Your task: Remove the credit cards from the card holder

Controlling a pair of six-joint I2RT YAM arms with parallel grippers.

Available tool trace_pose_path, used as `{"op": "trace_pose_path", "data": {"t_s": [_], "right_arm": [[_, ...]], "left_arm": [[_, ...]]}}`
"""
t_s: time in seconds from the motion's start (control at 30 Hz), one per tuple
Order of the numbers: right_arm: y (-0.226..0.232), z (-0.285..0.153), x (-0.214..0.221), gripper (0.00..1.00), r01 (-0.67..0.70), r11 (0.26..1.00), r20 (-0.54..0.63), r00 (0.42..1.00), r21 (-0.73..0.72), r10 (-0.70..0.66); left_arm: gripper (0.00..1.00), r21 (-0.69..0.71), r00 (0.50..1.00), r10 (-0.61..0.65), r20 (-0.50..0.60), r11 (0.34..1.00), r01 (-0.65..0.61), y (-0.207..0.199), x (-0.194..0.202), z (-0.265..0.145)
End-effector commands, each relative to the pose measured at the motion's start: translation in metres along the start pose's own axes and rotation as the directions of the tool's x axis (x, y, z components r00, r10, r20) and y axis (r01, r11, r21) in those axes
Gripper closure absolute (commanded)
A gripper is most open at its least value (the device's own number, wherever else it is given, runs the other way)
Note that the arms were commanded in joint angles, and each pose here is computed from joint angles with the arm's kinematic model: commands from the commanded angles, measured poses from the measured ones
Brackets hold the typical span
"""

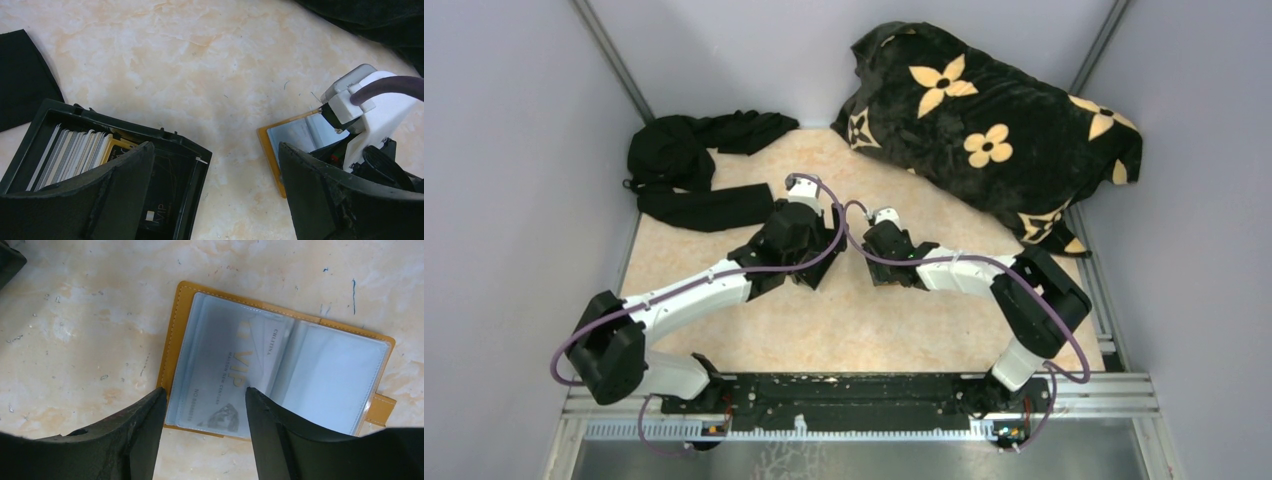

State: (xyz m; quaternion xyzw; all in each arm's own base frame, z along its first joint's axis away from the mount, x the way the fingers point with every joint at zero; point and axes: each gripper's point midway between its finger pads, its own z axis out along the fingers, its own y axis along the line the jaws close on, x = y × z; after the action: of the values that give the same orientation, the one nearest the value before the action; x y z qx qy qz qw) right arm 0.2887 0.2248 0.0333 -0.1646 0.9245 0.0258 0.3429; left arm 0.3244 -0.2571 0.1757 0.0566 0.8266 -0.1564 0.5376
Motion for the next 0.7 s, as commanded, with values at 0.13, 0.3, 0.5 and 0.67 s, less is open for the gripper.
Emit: {"op": "trace_pose_path", "data": {"t_s": [0.13,0.3,0.5,0.67], "right_arm": [[0.003,0.002,-0.009,0.54,0.010,0.999,0.019,1.000,0.038,-0.011],[0.003,0.001,-0.008,0.69,0.002,0.999,0.015,1.000,0.042,-0.003],[0.008,0.009,0.003,0.90,-0.016,1.000,-0.016,1.000,0.023,0.017],[0.010,0.008,0.000,1.00,-0.033,0.999,-0.010,0.999,0.015,0.033]], "left_arm": [[0.01,0.003,0.999,0.010,-0.032,1.000,-0.009,0.000,0.011,0.004],[0.01,0.000,0.999,0.012,-0.039,1.000,-0.012,0.000,0.013,0.005],[0.01,-0.001,0.999,0.012,-0.043,1.000,-0.012,0.000,0.014,0.005],[0.01,0.003,0.999,0.008,-0.041,1.000,-0.008,0.000,0.013,0.004]]}}
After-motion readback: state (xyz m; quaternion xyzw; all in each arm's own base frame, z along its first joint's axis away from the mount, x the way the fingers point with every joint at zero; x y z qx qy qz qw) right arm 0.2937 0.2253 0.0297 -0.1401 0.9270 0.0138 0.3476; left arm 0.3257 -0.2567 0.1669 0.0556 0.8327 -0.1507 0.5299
